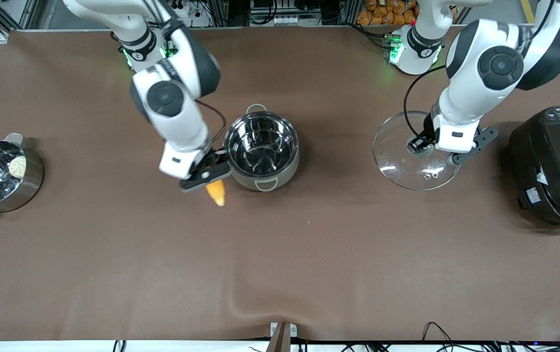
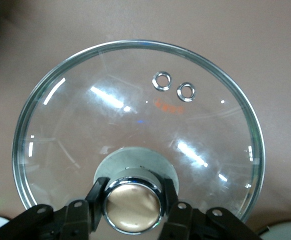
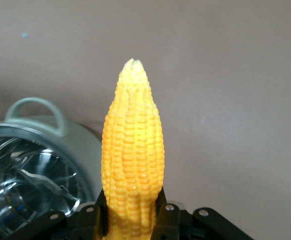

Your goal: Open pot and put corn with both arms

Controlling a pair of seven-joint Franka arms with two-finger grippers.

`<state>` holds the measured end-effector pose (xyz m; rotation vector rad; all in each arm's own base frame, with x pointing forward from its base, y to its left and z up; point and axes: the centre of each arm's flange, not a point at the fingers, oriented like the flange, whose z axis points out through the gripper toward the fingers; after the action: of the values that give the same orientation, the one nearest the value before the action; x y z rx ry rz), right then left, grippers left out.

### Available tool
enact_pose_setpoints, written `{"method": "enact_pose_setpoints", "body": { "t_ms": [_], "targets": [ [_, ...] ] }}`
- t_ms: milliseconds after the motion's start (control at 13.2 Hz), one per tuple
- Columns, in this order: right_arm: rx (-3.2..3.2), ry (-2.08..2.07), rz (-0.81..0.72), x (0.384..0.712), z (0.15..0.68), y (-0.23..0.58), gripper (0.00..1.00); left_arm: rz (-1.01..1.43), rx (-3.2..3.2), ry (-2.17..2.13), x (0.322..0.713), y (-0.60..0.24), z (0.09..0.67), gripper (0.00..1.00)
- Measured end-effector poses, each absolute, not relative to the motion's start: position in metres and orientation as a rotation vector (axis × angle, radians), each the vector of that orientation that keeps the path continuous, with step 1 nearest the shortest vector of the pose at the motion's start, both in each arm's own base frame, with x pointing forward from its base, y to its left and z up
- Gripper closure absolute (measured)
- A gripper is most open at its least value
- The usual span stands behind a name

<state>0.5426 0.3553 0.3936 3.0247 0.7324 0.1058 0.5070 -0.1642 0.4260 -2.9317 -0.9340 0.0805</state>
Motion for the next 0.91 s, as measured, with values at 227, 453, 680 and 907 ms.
{"method": "enact_pose_setpoints", "body": {
  "t_ms": [227,453,680,907],
  "targets": [
    [2.943,0.8,0.137,0.504,0.38,0.417,0.63,0.079,-2.934,-0.936,0.498,-0.158,0.393,0.5],
    [2.855,0.785,0.164,0.454,0.342,0.475,0.63,0.063,-2.945,-0.938,0.484,-0.15,0.352,0.5],
    [2.83,0.796,0.14,0.438,0.32,0.491,0.63,0.071,-2.95,-0.944,0.48,-0.144,0.313,0.5],
    [2.823,0.793,0.126,0.439,0.313,0.49,0.63,0.09,-2.951,-0.961,0.483,-0.139,0.278,0.5]
  ]
}}
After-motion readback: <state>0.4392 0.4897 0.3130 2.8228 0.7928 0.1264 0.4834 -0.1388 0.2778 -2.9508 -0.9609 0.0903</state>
